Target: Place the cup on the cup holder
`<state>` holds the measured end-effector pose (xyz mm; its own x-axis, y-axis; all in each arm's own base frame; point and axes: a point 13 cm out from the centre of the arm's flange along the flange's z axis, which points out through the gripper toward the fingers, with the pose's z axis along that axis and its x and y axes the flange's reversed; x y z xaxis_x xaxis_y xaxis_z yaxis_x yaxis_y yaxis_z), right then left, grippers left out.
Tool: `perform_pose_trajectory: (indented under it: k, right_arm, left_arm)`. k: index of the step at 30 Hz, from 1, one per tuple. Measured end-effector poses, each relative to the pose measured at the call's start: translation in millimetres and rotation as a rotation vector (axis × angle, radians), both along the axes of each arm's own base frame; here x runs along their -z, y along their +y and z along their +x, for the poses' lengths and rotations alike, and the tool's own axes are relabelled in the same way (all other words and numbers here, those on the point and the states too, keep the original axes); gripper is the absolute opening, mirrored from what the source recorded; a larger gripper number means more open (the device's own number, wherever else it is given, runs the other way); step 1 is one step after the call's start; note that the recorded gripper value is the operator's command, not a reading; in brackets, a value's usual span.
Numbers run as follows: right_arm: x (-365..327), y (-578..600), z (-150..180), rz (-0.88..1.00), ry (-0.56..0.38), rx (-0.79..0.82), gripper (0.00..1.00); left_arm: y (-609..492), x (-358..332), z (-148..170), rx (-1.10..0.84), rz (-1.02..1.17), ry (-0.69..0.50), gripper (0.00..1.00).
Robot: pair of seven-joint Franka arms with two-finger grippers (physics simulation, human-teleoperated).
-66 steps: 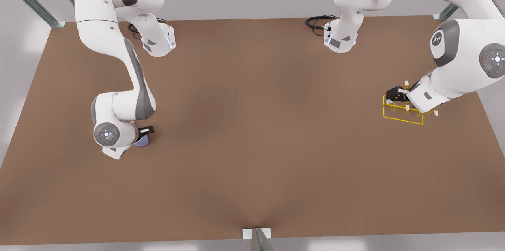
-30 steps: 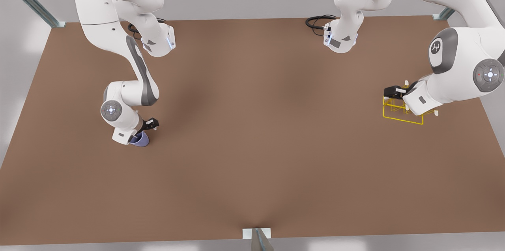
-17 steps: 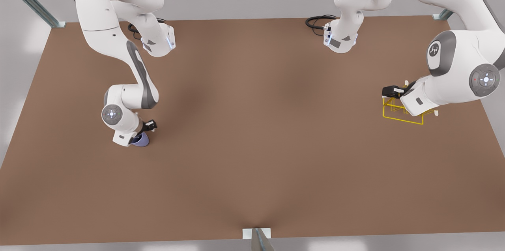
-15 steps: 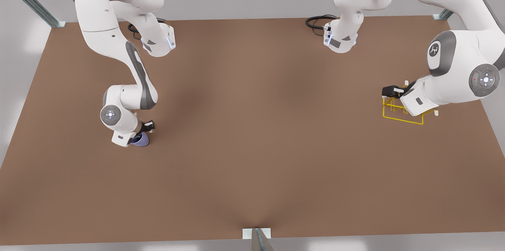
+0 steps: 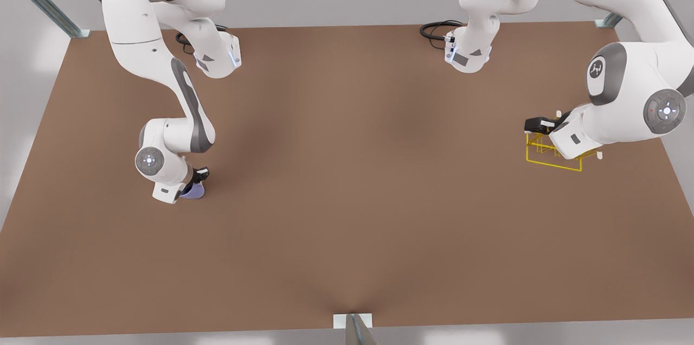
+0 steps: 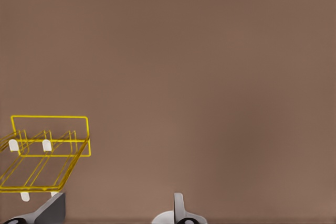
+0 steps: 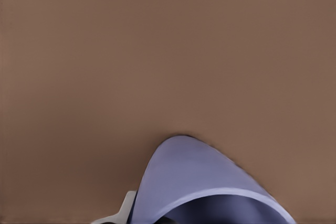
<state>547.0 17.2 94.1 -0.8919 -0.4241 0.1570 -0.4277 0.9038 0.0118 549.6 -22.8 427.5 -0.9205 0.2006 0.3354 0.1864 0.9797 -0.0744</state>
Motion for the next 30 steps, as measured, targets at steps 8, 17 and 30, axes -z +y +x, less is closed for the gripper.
perform_pose_trajectory:
  k: [8,17,30]
  right_arm:
    - [-45.5,92.7,37.9,0.092,-0.055,-0.078,0.21]
    - [-114.2,439.1,32.7,0.731,0.016,0.105,0.21]
    - [-41.4,665.8,-15.3,1.26,0.346,0.507,0.21]
  left_arm:
    - [1.5,-0.9,-1.9,-0.003,0.001,0.007,1.0]
    - [1.9,-1.9,-3.2,-0.004,0.002,0.009,1.0]
    - [19.9,4.0,-1.9,-0.032,0.019,0.02,1.0]
